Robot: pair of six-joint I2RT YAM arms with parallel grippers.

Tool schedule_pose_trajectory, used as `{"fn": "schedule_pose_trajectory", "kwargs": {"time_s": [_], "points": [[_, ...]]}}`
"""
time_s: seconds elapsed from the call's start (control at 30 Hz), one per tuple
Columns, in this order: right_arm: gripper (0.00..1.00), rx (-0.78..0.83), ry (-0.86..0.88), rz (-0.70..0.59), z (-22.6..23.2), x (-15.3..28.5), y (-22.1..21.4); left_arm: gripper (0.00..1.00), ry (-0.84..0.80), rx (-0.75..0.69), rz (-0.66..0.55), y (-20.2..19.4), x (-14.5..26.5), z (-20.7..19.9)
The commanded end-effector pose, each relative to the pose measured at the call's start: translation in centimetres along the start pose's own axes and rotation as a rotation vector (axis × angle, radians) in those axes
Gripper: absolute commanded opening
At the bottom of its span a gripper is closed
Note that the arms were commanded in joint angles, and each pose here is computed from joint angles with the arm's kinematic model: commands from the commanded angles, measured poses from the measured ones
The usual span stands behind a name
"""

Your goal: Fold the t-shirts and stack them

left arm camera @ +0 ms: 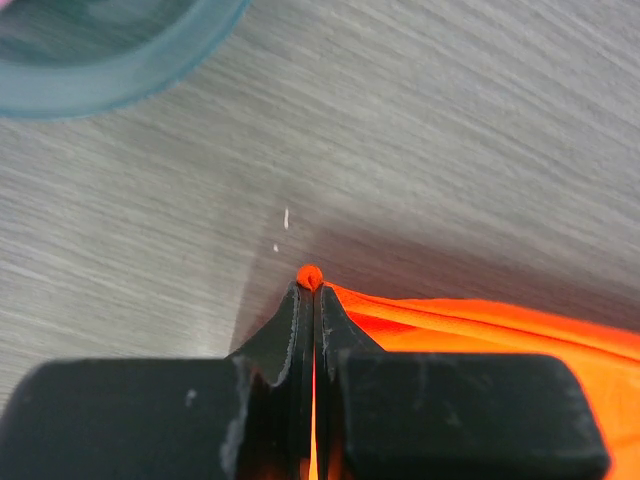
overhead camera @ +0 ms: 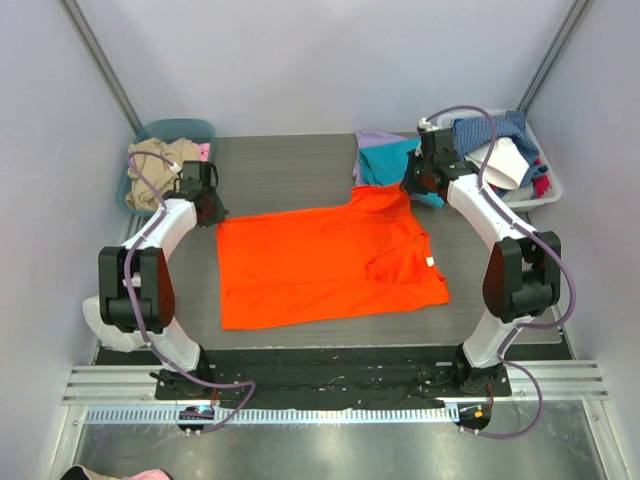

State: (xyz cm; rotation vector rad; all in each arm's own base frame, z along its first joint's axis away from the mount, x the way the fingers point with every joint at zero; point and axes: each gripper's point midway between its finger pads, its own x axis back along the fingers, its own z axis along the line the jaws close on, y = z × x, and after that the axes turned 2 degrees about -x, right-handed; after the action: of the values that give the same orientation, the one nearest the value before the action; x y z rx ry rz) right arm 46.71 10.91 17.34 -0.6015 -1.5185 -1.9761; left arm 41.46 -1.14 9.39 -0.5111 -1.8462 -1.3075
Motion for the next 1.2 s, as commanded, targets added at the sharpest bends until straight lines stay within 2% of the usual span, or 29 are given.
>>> {"fn": "schedule_pose_trajectory", "kwargs": {"time_s": [0.0,0.4,0.53,0.7,0.77,1.1,1.17], "points": [[0.01,-0.041,-0.075,-0.008,-1.8,1.9,-1.3,0.0,-0.053,0.003,-0.014,-0.2,2.2,-0.3],[0.01,-0.051,-0.113,0.115,-3.2,-0.8,-5.7,0.0,-0.064,0.029,0.014,-2.5,2.5,0.3],[0.11,-0.051,-0.111,0.13,-3.2,-1.1,-6.2,0.0,-0.063,0.029,0.018,-2.7,2.3,0.3],[0.13,-0.052,-0.11,0.132,-3.2,-1.1,-6.3,0.0,-0.059,0.029,0.022,-2.8,2.3,0.3],[0.17,-0.052,-0.106,0.134,-3.1,-1.1,-6.3,0.0,-0.057,0.029,0.023,-2.8,2.3,0.4],[0.18,-0.056,-0.097,0.137,-2.9,-1.0,-6.4,0.0,-0.055,0.028,0.026,-3.0,2.2,0.4],[0.14,-0.056,-0.096,0.137,-2.9,-0.8,-6.4,0.0,-0.053,0.029,0.027,-3.1,2.2,0.5]]}}
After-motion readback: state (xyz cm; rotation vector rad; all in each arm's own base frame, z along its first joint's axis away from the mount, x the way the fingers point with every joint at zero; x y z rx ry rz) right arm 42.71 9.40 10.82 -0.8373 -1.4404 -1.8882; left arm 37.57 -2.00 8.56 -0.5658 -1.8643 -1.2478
